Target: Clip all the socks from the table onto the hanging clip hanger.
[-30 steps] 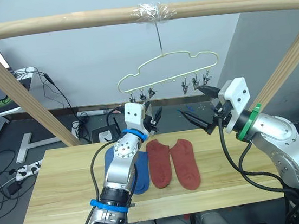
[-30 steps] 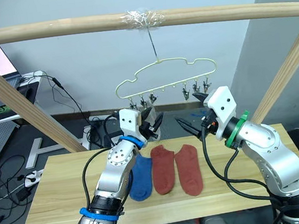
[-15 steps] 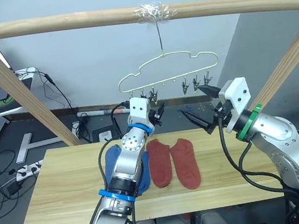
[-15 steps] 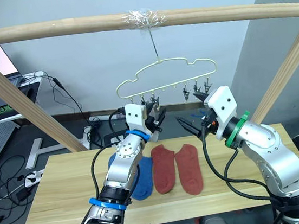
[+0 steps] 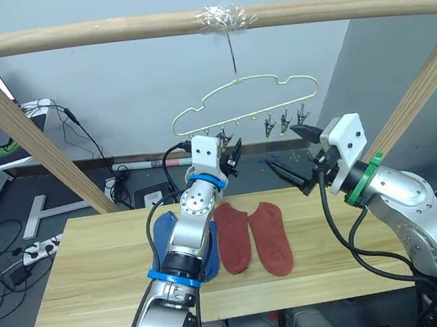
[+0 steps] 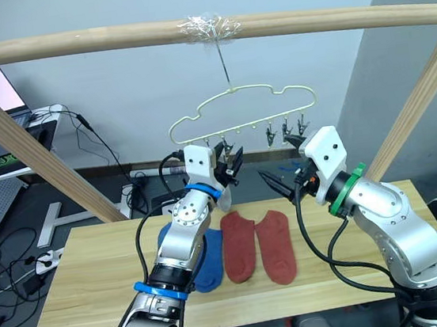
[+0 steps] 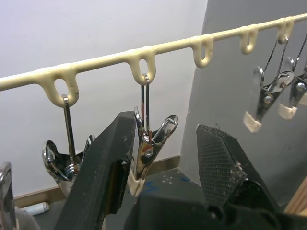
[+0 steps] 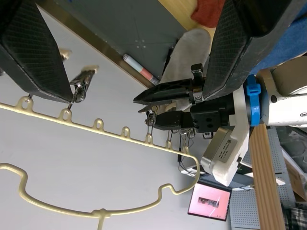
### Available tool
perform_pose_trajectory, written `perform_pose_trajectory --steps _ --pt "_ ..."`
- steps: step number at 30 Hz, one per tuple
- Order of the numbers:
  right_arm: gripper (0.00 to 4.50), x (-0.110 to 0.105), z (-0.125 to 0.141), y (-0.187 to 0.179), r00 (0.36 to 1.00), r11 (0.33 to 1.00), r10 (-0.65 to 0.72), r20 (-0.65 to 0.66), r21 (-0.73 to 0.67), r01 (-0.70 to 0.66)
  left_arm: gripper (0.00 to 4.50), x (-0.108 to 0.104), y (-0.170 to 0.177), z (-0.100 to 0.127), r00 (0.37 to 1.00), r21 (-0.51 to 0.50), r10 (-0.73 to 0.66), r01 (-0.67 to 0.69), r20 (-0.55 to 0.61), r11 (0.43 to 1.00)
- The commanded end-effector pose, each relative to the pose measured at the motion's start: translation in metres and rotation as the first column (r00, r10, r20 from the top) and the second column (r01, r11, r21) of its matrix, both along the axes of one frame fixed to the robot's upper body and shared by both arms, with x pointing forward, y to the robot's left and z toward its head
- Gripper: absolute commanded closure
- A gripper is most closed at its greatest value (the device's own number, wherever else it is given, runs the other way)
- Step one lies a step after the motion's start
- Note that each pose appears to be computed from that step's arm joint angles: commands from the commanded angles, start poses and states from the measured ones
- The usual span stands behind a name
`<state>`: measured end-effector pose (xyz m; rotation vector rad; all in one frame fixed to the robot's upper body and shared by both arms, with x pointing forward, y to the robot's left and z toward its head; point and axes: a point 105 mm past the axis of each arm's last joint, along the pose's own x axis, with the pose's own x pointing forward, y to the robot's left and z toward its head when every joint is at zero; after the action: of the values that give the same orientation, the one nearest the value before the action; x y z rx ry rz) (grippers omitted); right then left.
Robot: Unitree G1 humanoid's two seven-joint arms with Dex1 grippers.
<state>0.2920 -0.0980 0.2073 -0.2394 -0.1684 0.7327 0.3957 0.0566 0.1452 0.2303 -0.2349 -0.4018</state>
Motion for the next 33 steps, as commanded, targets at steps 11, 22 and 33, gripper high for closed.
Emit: perform_pose_trajectory --steps 11,22,33 --pt "0.0 -0.0055 0.0155 0.0005 0.999 1.0 0.012 0.053 0.013 -0.013 2.23 0.0025 -0.0004 0.0143 0.997 0.007 0.024 -0.024 0.072 1.0" --pt "0.0 -0.0062 0.013 0.0007 0.999 1.0 0.015 0.046 0.01 -0.016 2.41 0.006 0.0028 0.0135 0.997 0.008 0.035 -0.036 0.069 0.999" --pt "0.0 -0.0067 0.0113 0.0015 0.999 1.0 0.017 0.039 0.013 -0.017 4.22 0.0065 0.0006 0.0153 0.997 -0.009 0.023 -0.022 0.077 1.0"
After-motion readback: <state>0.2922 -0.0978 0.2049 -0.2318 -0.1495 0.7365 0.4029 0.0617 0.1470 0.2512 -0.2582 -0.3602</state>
